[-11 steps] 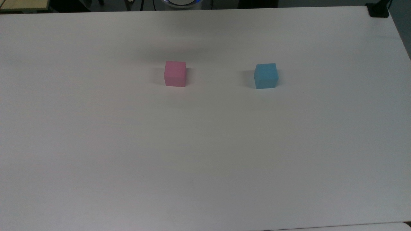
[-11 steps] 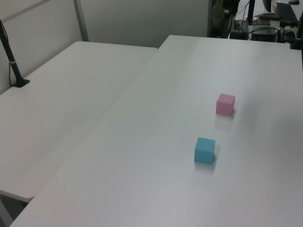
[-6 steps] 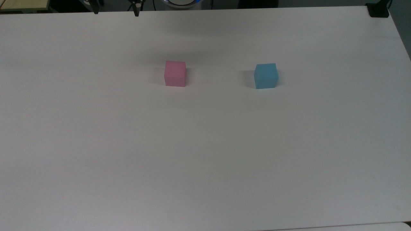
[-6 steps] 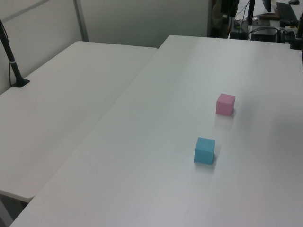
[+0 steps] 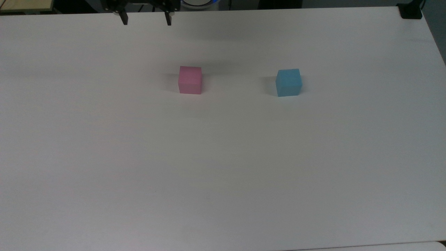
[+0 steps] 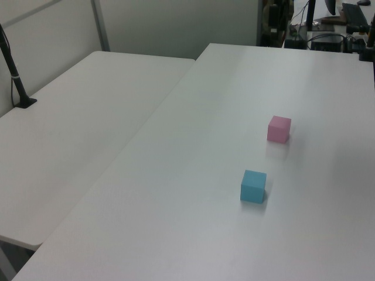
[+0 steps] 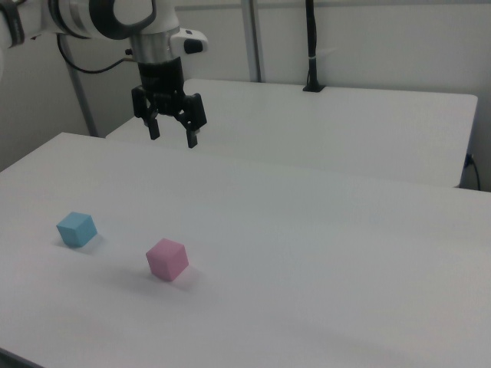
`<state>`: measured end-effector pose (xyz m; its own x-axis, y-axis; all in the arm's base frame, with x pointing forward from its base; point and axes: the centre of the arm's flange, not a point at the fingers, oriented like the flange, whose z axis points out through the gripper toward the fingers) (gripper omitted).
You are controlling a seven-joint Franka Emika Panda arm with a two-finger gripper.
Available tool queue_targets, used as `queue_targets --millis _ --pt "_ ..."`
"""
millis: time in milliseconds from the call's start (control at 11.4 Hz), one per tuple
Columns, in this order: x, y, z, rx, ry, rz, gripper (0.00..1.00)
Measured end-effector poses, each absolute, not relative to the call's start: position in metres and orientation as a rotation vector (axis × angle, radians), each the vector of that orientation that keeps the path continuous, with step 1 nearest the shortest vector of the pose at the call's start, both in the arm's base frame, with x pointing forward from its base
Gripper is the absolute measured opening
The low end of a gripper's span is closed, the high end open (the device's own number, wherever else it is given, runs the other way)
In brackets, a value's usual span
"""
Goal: Put blue cube on pink cube
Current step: 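Move the open gripper over the light-blue cube and lower it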
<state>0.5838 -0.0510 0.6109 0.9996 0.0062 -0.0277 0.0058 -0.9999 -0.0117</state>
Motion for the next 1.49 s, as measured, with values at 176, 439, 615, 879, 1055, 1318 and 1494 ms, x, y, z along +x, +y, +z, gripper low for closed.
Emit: queue_targets --millis 176,439,615,879,1055,1318,1494 --pt "0.588 -0.007 0.601 -3.126 -0.115 0.075 1.0" --pt "0.583 0.114 0.577 -3.121 -0.183 0.136 1.0" --pt "0.579 0.209 0.536 -3.131 -0.199 0.153 1.0" --pt "0.55 0.328 0.493 -3.122 -0.182 0.149 1.0" --pt "0.531 0.373 0.471 -3.148 -0.184 0.147 1.0" --pt "0.543 0.376 0.435 -3.178 -0.135 0.119 1.0" --pt "0.553 0.357 0.416 -3.215 -0.1 0.116 1.0"
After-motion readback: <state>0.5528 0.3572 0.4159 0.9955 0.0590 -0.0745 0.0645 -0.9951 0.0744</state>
